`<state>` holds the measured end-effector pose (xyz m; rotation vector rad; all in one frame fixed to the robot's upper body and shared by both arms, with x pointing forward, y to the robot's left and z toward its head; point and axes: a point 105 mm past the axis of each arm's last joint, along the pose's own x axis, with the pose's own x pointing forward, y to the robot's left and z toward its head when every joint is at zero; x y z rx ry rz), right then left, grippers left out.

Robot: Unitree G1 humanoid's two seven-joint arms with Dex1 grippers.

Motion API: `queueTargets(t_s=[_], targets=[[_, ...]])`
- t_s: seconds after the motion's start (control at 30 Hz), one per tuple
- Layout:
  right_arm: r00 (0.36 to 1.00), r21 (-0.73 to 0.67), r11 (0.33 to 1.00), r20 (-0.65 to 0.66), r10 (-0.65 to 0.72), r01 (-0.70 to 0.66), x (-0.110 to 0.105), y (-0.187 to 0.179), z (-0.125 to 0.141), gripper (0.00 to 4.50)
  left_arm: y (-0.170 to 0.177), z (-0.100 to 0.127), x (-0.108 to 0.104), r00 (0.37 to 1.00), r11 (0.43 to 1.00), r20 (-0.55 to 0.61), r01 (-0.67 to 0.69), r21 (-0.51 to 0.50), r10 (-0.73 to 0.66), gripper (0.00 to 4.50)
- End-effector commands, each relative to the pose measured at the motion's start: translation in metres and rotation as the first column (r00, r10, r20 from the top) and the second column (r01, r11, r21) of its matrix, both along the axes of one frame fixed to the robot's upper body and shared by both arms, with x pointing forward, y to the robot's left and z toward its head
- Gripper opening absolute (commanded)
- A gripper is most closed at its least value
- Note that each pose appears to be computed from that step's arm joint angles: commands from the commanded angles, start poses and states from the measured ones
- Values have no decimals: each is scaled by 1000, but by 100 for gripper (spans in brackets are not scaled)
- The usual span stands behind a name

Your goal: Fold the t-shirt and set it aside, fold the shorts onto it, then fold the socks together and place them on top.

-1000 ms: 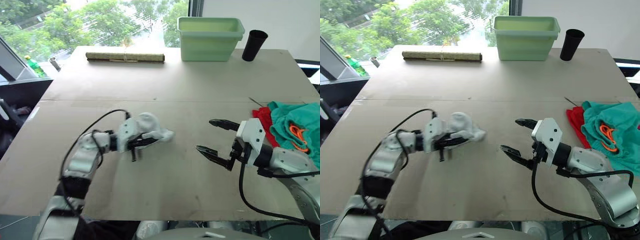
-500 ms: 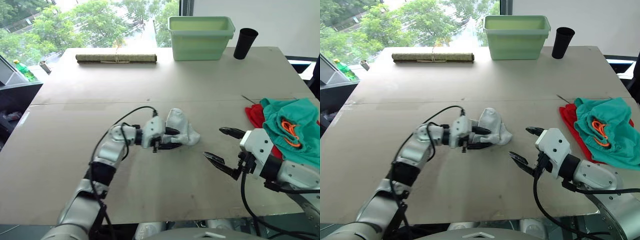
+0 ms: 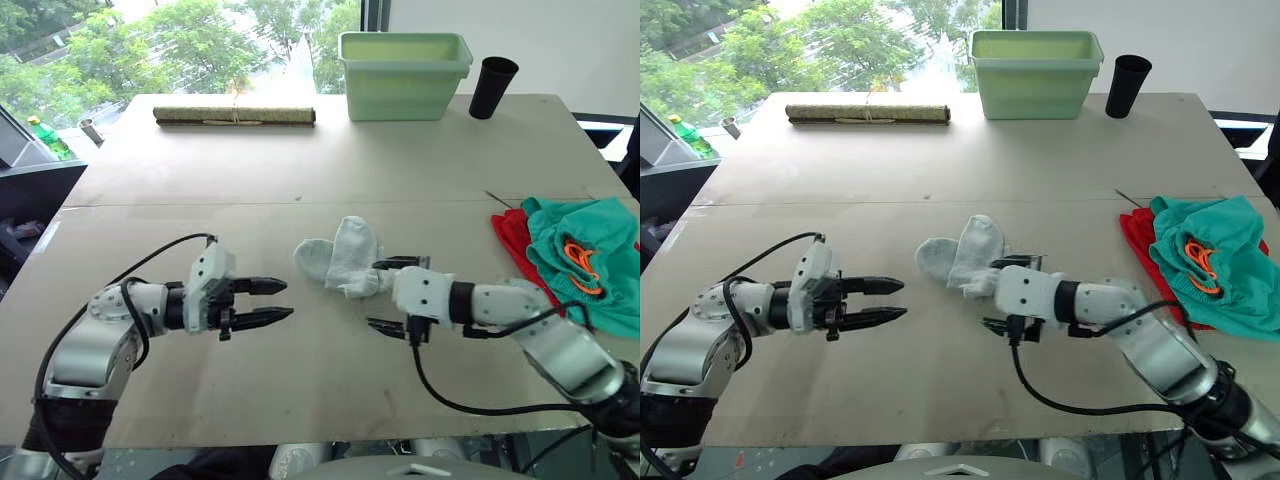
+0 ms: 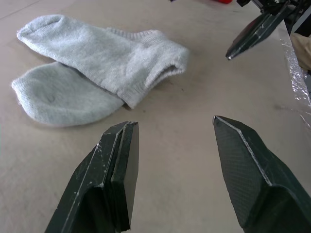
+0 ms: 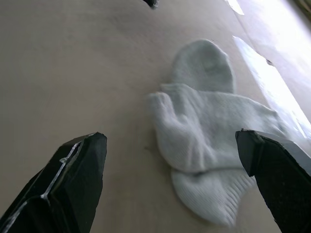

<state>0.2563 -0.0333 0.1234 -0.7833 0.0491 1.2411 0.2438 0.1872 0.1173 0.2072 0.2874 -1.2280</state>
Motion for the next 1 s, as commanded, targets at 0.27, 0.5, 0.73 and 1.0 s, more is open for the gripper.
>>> queueTargets(t_s=[0.27,0.5,0.73,1.0], targets=[[996,-151,988,89,-27,41,21,22,1,450,-4,3,-5,996,1000,84,-13,15,11,265],[994,-132,991,110,5,9,15,33,6,166,-6,-1,-6,995,999,94,-41,5,40,272],[990,112,988,-110,-90,103,21,34,33,13,-6,-4,-2,994,995,66,-88,-48,92,272],[894,443,881,-445,55,166,18,39,80,13,-7,-5,6,991,984,5,-131,-119,132,272]])
